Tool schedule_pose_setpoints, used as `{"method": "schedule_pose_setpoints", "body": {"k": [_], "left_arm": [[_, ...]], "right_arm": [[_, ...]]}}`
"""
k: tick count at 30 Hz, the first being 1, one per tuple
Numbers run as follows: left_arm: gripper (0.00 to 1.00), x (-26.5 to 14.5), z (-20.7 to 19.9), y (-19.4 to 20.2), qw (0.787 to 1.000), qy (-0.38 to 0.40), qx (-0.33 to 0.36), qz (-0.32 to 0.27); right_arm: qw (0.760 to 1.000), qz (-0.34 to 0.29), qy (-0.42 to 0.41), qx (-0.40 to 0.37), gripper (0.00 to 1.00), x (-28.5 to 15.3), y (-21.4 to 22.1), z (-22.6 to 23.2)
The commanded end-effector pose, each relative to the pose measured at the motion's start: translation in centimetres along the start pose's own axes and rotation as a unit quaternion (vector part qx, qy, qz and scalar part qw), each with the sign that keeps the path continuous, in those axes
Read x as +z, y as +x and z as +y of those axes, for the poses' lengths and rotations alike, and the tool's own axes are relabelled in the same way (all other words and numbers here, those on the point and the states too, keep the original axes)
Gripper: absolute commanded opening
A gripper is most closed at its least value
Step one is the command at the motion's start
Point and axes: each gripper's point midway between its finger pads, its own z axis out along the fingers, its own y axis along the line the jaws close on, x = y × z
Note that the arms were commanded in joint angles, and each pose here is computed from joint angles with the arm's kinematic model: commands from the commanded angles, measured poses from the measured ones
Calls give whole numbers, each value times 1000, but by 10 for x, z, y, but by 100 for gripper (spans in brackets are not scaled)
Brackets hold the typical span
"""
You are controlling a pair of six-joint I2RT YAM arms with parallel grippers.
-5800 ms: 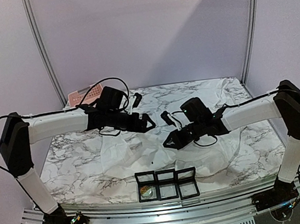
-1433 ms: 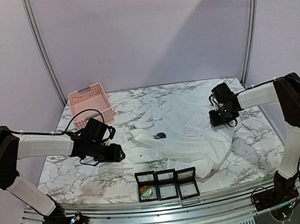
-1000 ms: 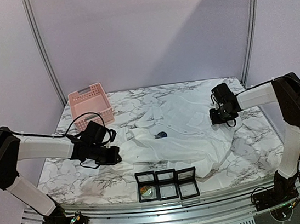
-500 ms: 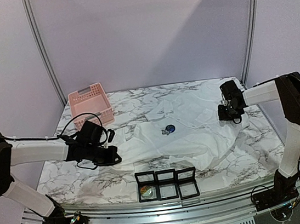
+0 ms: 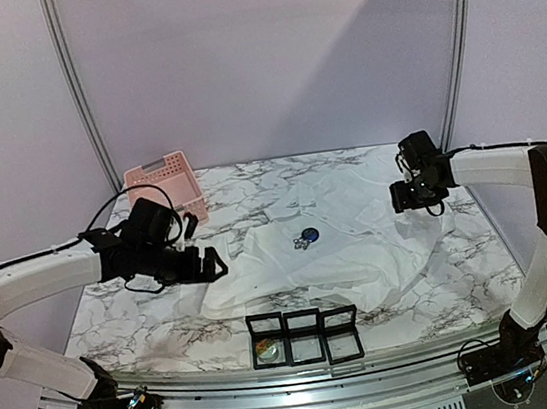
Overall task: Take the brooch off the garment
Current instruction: Smooth out the flattened clothing at the center of the board, then pick up the brooch from the flattened clothing.
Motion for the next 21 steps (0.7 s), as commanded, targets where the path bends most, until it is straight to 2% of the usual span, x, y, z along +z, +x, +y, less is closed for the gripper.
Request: {"method": "schedule_pose_setpoints", "body": {"k": [1, 4, 9, 12, 17, 21], "left_arm": [[100, -49, 0, -61, 991, -58, 66, -96], [100, -77, -6, -96, 982, -57, 84, -159], [100, -128, 10, -147, 953, -74, 28, -291], [100, -145, 11, -161, 939, -72, 36, -334], [100, -139, 26, -162, 933, -119, 67, -333], [100, -120, 28, -154, 944, -117, 83, -297]], "right_arm": [[991, -33, -96, -84, 69, -43, -12, 72], [980, -42, -152, -119, 70, -60, -10, 118], [960, -36, -236, -144, 70, -70, 0, 184], [955, -20, -253, -152, 69, -62, 8, 211], [951, 11, -267, -158, 66, -43, 19, 242], [953, 40, -261, -146, 65, -24, 28, 252]]}}
